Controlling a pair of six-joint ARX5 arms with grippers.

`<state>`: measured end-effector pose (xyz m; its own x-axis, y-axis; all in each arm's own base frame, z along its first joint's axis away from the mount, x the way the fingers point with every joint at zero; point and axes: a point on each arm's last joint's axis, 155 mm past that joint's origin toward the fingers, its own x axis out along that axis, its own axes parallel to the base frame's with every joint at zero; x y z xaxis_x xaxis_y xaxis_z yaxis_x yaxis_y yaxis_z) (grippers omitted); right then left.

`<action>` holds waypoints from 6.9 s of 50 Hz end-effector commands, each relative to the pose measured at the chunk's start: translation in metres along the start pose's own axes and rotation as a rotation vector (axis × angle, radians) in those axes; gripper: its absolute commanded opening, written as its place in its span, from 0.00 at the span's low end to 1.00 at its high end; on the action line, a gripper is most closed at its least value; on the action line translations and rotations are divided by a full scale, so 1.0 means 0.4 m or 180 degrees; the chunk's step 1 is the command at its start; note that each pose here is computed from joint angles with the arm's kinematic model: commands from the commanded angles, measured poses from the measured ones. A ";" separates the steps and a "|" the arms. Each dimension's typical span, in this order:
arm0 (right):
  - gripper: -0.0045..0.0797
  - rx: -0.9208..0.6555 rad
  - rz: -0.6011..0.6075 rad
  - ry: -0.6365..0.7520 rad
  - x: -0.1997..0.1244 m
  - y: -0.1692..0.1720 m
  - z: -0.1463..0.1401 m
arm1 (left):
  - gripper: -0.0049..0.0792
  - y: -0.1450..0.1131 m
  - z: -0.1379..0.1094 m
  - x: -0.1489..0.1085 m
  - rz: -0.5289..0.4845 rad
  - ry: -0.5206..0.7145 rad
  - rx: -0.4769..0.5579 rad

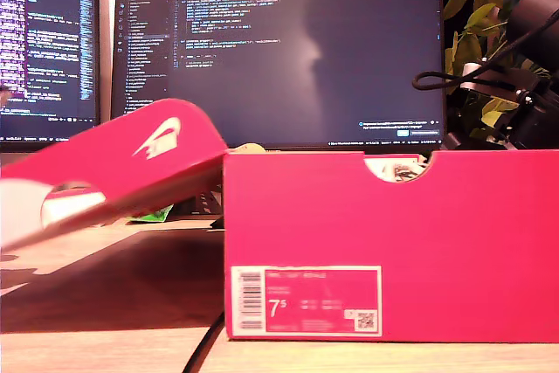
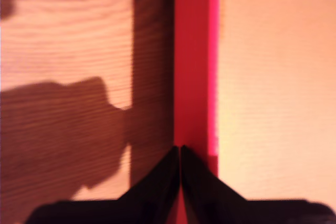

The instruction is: Close the red shoebox by pushing the lid with your left arm and holding the box in place with your right arm

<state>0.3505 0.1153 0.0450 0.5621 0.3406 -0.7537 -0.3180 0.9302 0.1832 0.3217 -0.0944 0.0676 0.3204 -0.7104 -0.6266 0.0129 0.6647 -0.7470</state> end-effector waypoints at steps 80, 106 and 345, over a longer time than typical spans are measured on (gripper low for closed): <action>0.04 -0.0109 -0.0407 -0.0019 -0.042 -0.044 0.070 | 0.04 -0.663 -0.076 -0.062 -0.1433 0.0204 0.1649; 0.04 0.0192 -0.1028 -0.0477 -0.247 -0.234 0.162 | 0.04 -0.847 0.036 -0.071 -0.1506 -0.1095 0.2758; 0.04 -0.0083 -0.1547 -0.2569 -0.464 -0.143 -0.059 | 0.04 -0.585 0.078 -0.411 0.0815 -0.2344 0.3434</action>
<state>0.2458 -0.0046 0.1651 0.9940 -0.0861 -0.0672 0.0833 0.9955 -0.0441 0.3000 -0.1266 0.3565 0.8569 -0.4758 -0.1984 0.5032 0.8555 0.1218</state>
